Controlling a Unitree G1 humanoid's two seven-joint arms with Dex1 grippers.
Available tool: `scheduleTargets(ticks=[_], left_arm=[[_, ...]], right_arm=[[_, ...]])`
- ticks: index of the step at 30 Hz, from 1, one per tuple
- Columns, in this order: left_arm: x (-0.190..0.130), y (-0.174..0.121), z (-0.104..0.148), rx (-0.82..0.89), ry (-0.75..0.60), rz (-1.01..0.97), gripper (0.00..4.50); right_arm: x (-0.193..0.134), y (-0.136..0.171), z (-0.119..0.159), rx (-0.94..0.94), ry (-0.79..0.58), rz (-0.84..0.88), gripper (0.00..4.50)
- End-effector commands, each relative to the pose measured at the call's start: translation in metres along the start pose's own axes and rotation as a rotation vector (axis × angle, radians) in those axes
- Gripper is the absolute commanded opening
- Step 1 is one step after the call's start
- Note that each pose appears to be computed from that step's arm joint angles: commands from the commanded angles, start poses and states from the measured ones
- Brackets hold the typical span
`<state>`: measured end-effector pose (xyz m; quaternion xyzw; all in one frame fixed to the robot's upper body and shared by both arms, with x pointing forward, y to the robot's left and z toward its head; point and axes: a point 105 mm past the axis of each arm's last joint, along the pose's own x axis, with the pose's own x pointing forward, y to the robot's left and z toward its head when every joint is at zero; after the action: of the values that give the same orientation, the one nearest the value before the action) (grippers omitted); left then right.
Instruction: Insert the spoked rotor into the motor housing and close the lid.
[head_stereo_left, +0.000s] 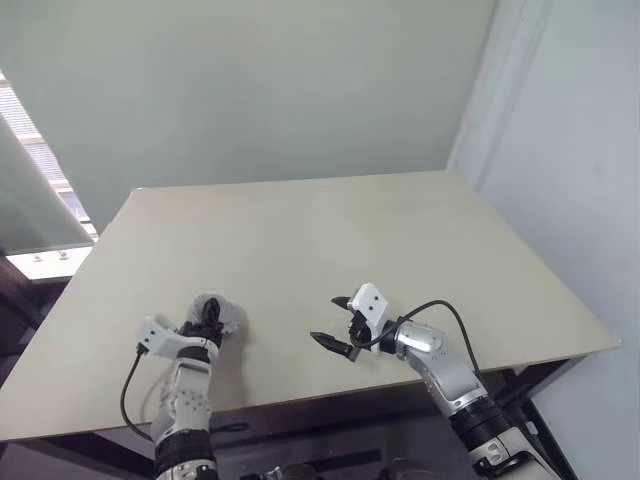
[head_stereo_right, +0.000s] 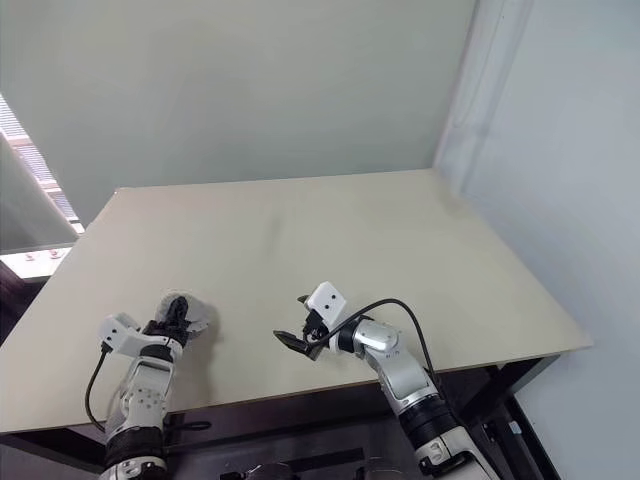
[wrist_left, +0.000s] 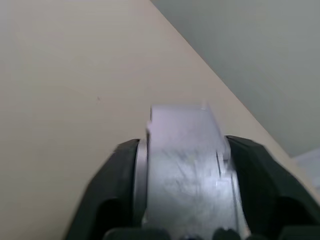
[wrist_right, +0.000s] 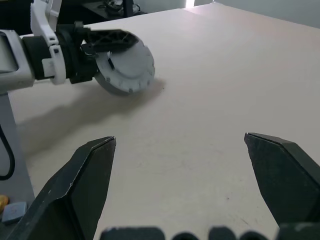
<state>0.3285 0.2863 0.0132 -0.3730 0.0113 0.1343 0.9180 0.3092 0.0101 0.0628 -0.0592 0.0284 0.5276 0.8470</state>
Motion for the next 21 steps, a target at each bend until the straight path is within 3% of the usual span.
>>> scheduleTargets(ticks=[1, 2, 3, 8, 14, 18, 21], left_arm=[[0.006, -0.007, 0.016, 0.086, -0.043, -0.016, 4.03], [0.006, -0.006, 0.016, 0.104, -0.04, -0.009, 4.4], [0.006, -0.004, 0.016, 0.118, -0.043, 0.001, 4.46], [0.002, 0.011, 0.027, 0.243, -0.087, 0.102, 4.46], [-0.008, 0.026, 0.057, 0.43, -0.228, 0.236, 4.46], [-0.01, 0.014, 0.065, 0.499, -0.267, 0.168, 4.46], [-0.014, -0.022, 0.062, 0.552, -0.251, -0.053, 4.46]], right_arm=[[0.0, -0.003, 0.012, -0.039, -0.029, -0.003, 4.5], [0.0, -0.003, 0.012, -0.039, -0.028, -0.004, 4.5], [0.0, -0.003, 0.012, -0.039, -0.026, -0.004, 4.5], [0.0, -0.004, 0.01, -0.039, -0.019, -0.004, 4.5], [-0.001, -0.007, 0.009, -0.036, -0.015, -0.012, 4.5], [-0.004, -0.01, 0.008, -0.028, -0.02, -0.028, 4.5], [-0.014, -0.023, 0.01, -0.011, -0.031, -0.078, 4.5]])
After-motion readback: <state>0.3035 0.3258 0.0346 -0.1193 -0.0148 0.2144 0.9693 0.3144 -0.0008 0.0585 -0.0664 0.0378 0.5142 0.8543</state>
